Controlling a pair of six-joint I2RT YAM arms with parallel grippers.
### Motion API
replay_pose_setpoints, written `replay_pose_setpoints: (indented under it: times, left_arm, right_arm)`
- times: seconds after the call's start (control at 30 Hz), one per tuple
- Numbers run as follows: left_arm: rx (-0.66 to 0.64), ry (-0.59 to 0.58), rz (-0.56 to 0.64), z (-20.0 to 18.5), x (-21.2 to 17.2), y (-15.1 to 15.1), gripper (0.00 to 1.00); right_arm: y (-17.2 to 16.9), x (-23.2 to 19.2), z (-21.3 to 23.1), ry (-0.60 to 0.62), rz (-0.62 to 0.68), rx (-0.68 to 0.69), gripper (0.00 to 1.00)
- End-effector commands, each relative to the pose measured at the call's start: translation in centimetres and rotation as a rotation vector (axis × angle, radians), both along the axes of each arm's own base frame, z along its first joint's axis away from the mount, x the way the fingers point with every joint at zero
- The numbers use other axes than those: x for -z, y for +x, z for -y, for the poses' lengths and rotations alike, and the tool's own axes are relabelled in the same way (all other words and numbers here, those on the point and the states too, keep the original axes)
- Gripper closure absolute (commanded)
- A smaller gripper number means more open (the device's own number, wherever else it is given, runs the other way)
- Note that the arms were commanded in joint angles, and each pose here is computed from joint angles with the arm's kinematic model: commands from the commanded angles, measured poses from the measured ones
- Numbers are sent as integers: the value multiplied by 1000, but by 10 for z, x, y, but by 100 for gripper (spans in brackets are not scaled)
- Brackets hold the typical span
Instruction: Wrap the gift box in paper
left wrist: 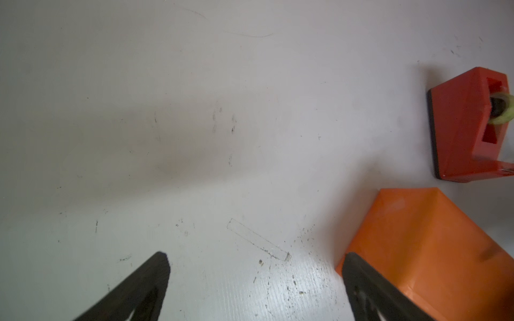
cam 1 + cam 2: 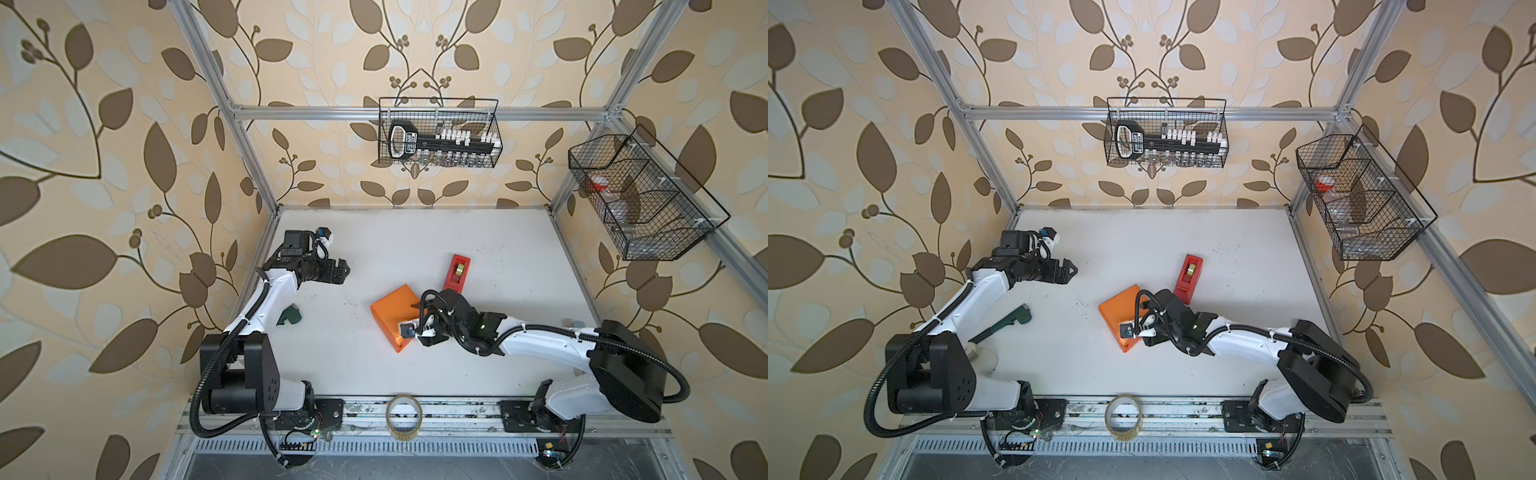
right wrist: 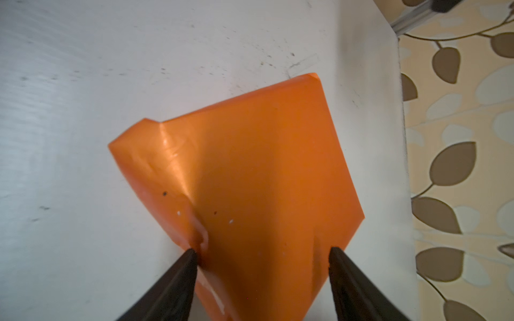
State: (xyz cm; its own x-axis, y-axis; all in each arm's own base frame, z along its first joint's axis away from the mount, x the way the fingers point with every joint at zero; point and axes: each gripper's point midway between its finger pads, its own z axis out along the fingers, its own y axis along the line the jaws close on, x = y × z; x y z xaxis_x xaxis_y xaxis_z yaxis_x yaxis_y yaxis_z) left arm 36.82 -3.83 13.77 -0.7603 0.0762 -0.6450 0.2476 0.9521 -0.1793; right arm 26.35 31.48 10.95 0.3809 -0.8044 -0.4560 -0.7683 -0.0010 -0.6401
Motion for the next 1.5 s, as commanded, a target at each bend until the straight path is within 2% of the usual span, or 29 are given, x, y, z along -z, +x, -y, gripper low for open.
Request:
replay_pose_setpoints:
  times: [0.0, 0.1, 0.23, 0.33, 0.37, 0.47, 0.6, 0.67, 0.77, 0.87, 0.97, 1.03, 1.23, 1.3, 1.37, 1.47]
  left_arm:
    - [-34, 18, 203, -9, -17, 27, 1]
    - [-55, -5, 263, -9, -10, 30, 1]
    - [-85, -8, 339, -12, 5, 32, 1]
    - [-126, -8, 393, -18, 6, 35, 1]
    - [-143, -7, 408, -20, 4, 38, 1]
    - [-205, -14, 436, -28, 0, 46, 1]
    - [-174, -35, 425, -20, -2, 50, 1]
    - [-177, -27, 347, -21, 13, 50, 1]
    - [-209, 7, 237, -28, 28, 42, 1]
    - [-202, 25, 218, -30, 46, 33, 1]
    - [-174, 13, 269, -25, 56, 26, 1]
    - [-176, 7, 324, -25, 57, 26, 1]
    - [-286, 15, 388, -43, 55, 23, 1]
    - [-300, 15, 423, -45, 56, 18, 1]
    - [-318, 10, 465, -47, 57, 15, 1]
    - [-320, 10, 447, -48, 59, 16, 1]
  right_arm:
    - [8, -34, -15, 100, 31, 9, 23]
    - [6, -69, -9, 244, -11, 39, 21]
    - [28, -102, 43, 441, -31, 230, 19]
    - [58, -105, 108, 558, -16, 502, 17]
    - [65, -104, 132, 592, -7, 586, 1]
    - [75, -100, 192, 674, 50, 781, 0]
    - [78, -87, 260, 747, 98, 1007, 0]
    - [75, -75, 286, 747, 134, 1091, 0]
    - [73, -59, 305, 722, 176, 1163, 0]
    - [73, -44, 314, 744, 178, 1203, 0]
    - [76, -33, 324, 809, 165, 1242, 0]
    - [78, -27, 327, 807, 160, 1264, 0]
    - [77, -26, 332, 823, 164, 1275, 0]
    - [74, -30, 332, 909, 133, 1300, 0]
    - [69, -30, 325, 966, 118, 1259, 0]
    - [71, -31, 326, 966, 143, 1259, 0]
